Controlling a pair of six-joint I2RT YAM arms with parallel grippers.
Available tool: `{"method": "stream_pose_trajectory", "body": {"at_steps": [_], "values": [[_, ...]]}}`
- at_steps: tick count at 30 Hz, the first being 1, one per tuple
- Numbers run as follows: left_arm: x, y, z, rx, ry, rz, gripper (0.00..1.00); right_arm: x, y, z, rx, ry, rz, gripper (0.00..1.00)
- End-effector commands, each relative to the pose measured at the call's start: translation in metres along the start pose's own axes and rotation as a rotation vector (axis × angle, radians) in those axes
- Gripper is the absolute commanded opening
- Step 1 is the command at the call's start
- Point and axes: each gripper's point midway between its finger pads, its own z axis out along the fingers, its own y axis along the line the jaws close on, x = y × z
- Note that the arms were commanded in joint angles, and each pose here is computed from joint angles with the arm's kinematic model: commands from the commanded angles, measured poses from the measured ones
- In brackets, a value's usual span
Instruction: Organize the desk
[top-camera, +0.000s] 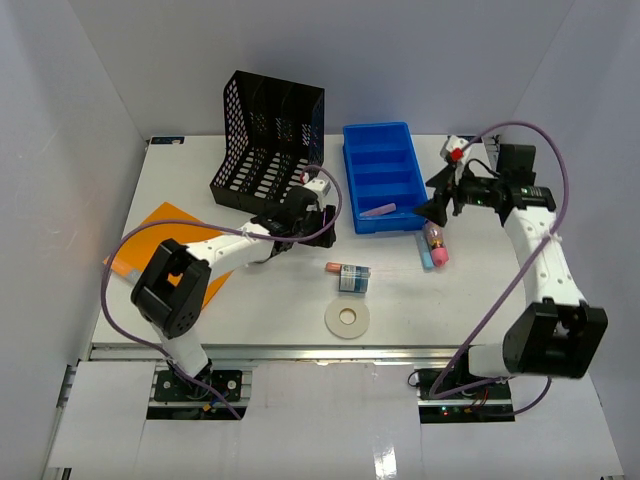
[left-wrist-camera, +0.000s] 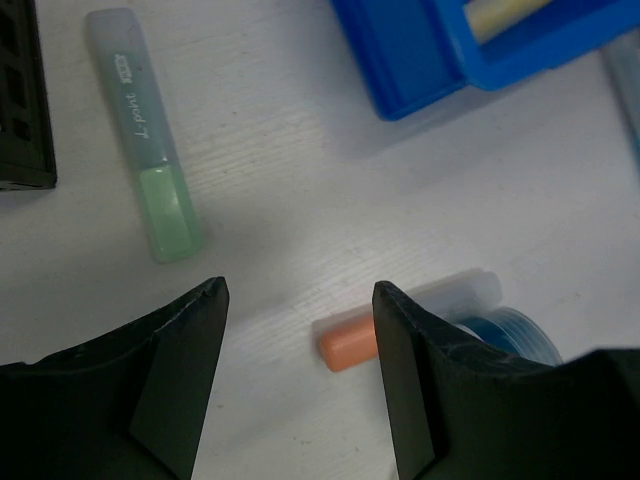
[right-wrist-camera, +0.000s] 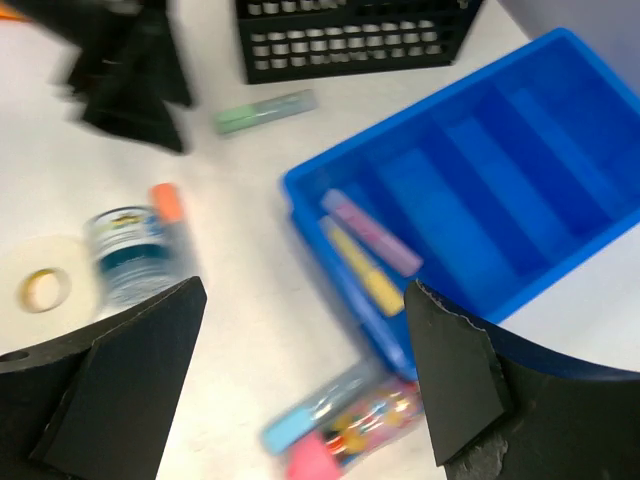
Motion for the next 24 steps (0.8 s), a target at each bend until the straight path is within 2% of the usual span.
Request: {"method": "stream_pose_trajectory", "body": {"at_steps": [1, 4, 11, 17, 24], "values": [[-0.016, 0.032, 0.017, -0.204, -0.035, -0.028, 0.7, 0.036, 0.071, -0.015, -0.163, -0.103, 0.2, 0.87], [-0.023, 0.04, 0.034, -0.263, -0.034, -0.018, 0.7, 0.059, 0.089, -0.02, -0.179, -0.134, 0.279, 0.87], [-0.039, 0.049, 0.054, -0.345, -0.047, 0.017, 0.7, 0.055, 0.09, -0.034, -0.149, -0.184, 0.278, 0.87], [-0.027, 0.06, 0.067, -0.395, -0.005, 0.05, 0.7, 0.057, 0.087, -0.037, -0.143, -0.187, 0.289, 0.87], [-0.017, 0.061, 0.075, -0.393, 0.033, 0.073, 0.62, 0.056, 0.087, -0.041, -0.139, -0.199, 0.3, 0.87]]}}
